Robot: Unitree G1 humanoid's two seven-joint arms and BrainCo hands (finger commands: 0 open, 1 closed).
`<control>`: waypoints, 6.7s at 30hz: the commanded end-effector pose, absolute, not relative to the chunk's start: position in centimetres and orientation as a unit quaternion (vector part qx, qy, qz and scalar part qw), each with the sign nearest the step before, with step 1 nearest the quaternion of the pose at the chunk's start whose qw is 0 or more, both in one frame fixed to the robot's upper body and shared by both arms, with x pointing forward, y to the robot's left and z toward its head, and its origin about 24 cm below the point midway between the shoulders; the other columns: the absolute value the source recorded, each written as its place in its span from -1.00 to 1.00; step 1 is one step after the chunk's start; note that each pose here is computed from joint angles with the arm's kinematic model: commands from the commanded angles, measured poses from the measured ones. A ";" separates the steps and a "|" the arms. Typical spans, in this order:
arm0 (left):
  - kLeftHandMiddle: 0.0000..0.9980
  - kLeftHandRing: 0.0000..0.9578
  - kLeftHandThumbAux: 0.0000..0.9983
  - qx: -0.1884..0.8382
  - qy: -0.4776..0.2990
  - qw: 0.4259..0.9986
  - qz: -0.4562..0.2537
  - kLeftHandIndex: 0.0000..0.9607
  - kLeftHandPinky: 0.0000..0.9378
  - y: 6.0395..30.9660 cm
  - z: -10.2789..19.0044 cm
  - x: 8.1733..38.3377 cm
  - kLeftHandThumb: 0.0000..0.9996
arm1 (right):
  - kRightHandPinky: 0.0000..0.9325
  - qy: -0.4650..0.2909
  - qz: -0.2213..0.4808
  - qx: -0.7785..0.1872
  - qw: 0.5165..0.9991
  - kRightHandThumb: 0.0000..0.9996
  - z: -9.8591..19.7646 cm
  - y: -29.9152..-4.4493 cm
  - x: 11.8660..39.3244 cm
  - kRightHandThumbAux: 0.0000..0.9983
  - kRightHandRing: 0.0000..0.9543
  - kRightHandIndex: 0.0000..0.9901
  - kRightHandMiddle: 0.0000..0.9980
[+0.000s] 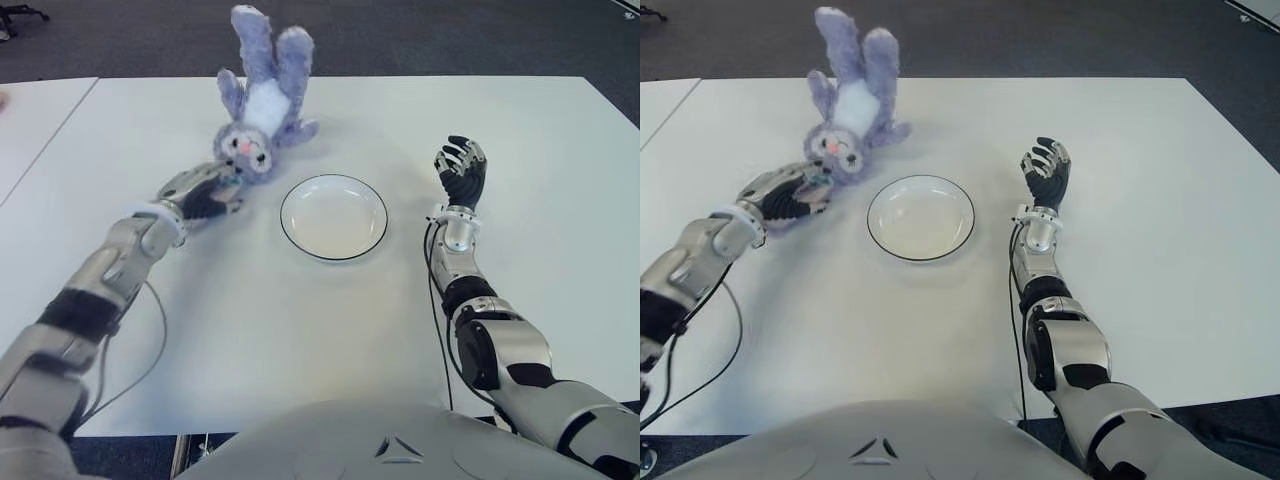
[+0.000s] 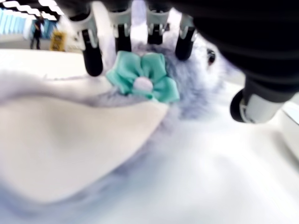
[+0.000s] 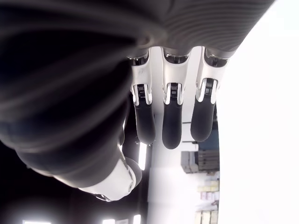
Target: Put the doll into the plate.
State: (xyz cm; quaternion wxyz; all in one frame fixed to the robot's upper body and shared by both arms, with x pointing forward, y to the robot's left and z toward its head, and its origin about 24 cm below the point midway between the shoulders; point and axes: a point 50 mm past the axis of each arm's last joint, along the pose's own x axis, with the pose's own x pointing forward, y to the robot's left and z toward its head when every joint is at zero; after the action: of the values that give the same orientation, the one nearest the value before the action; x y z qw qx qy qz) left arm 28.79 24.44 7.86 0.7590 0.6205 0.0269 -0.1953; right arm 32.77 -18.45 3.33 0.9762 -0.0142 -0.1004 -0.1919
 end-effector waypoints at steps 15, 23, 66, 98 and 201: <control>-0.86 -0.72 -0.26 0.550 0.057 0.682 -0.478 -0.68 -0.49 20.9 9.2 20.3 -0.59 | -0.33 0.191 -0.190 -0.023 0.963 0.09 -10.2 -16.7 20.4 0.81 -0.43 -0.39 -0.47; -0.82 -0.59 -0.24 0.547 0.039 0.677 -0.491 -0.64 -0.32 21.0 9.8 20.0 -0.64 | -0.36 0.190 -0.192 -0.025 0.963 0.11 -10.2 -16.7 20.3 0.80 -0.43 -0.39 -0.47; -0.59 -0.45 -0.06 0.454 -0.243 0.852 -0.094 -0.44 -0.14 22.9 13.3 22.2 -0.06 | -0.38 0.194 -0.192 -0.033 0.961 0.12 -10.3 -16.9 20.4 0.80 -0.43 -0.36 -0.45; -0.75 -0.66 -0.28 0.305 -0.434 0.844 0.081 -0.60 -0.47 20.3 14.9 23.2 -0.02 | -0.29 0.196 -0.175 -0.057 0.963 0.13 -10.3 -16.7 20.4 0.80 -0.39 -0.36 -0.42; -0.80 -0.65 0.11 0.636 0.130 0.659 -0.378 0.05 -0.01 20.0 3.2 28.2 -0.68 | -0.27 0.194 -0.206 -0.028 0.959 1.00 -10.3 -16.9 20.2 0.55 -0.14 -0.35 -0.45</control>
State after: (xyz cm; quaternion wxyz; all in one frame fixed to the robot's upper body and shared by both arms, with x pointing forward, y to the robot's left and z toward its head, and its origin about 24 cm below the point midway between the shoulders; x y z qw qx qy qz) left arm 29.79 18.18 10.14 0.7427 0.6022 -0.0690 -0.2846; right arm 32.69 -18.63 3.23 0.9732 -0.0088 -0.0969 -0.2085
